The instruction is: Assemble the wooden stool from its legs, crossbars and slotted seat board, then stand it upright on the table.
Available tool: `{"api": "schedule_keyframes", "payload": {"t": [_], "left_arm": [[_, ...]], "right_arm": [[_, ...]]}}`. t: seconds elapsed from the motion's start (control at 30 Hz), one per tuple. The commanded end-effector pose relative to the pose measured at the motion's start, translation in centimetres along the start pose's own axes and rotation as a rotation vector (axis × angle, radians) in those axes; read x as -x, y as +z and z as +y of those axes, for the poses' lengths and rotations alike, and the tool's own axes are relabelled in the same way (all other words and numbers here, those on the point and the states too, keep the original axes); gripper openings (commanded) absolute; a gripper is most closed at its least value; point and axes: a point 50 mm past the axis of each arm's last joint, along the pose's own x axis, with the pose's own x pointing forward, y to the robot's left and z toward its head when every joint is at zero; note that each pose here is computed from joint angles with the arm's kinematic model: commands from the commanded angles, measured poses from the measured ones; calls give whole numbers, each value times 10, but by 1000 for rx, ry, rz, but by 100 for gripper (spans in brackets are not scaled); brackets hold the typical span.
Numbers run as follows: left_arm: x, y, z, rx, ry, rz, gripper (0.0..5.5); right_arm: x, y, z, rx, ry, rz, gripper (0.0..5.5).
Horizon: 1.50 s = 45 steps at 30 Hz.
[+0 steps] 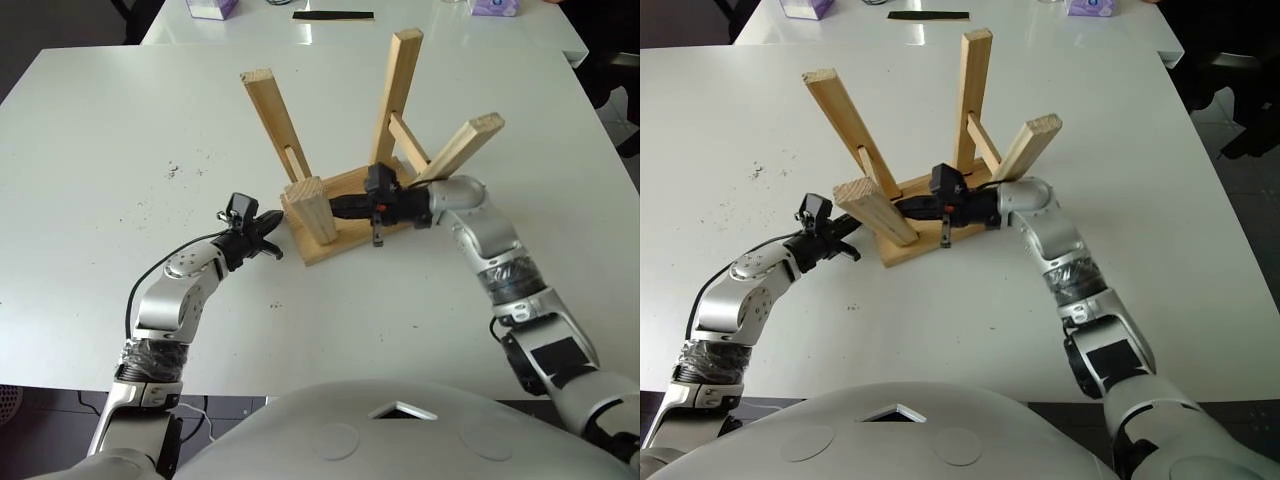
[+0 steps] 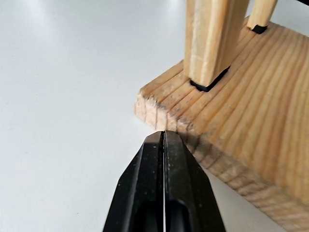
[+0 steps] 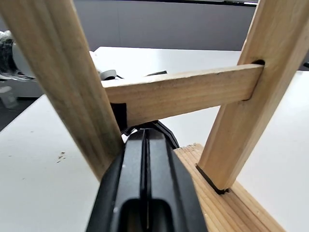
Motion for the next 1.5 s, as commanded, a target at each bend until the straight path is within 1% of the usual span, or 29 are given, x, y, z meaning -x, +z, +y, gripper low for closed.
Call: {"api": "schedule_keyframes", "payload": {"t": [0.03, 0.17, 0.23, 0.3, 0.37, 0.4, 0.47, 0.57, 0.63, 0.7, 0.73, 0.8, 0.83, 0.9, 1.0, 1.13, 1.37, 1.5], "left_arm": [[7, 1, 16, -10, 116, -21, 2], [23, 4, 33, 22, 250, -68, 2], [31, 5, 40, 46, 320, -86, 2], [41, 1, 41, 112, 360, -101, 2], [53, -8, 35, 149, 346, -87, 2], [60, -14, 31, 144, 335, -71, 2], [74, -29, 27, 110, 322, -6, 2], [89, -42, 22, 93, 260, 71, 2], [90, -41, 12, 92, 176, 88, 2], [88, -41, -2, 96, 80, 112, 2], [86, -42, -9, 98, 42, 124, 2], [79, -42, -21, 95, -17, 137, 2], [75, -42, -26, 92, -44, 140, 2], [64, -40, -35, 85, -99, 144, 2], [58, -47, -41, 79, -124, 167, 2], [56, -50, -44, 71, -142, 186, 2], [61, -52, -36, 66, -97, 200, 2], [65, -50, -37, 69, -95, 192, 2]], "right_arm": [[7, 11, 21, 21, -113, -16, 0], [20, 37, 22, 7, -270, -63, 0], [29, 50, 27, -10, -306, -86, 0], [41, 57, 44, -57, -283, -96, 0], [61, 55, 70, -120, -184, -71, 0], [71, 52, 81, -152, -135, -36, 0], [94, 35, 95, -188, -95, 96, 0], [128, 8, 97, -272, -149, 259, 0], [152, -17, 81, -267, -289, 387, 0], [170, -41, 48, -207, -514, 518, 0], [174, -47, 35, -176, -583, 553, 0], [170, -54, 15, -126, -642, 582, 0], [166, -57, 11, -115, -643, 585, 0], [159, -67, 8, -96, -604, 614, 0], [148, -81, 1, -90, -576, 624, 0], [144, -88, 6, -102, -529, 626, 0], [150, -75, 19, -97, -451, 607, 0], [147, -75, 18, -96, -440, 598, 0]]}}
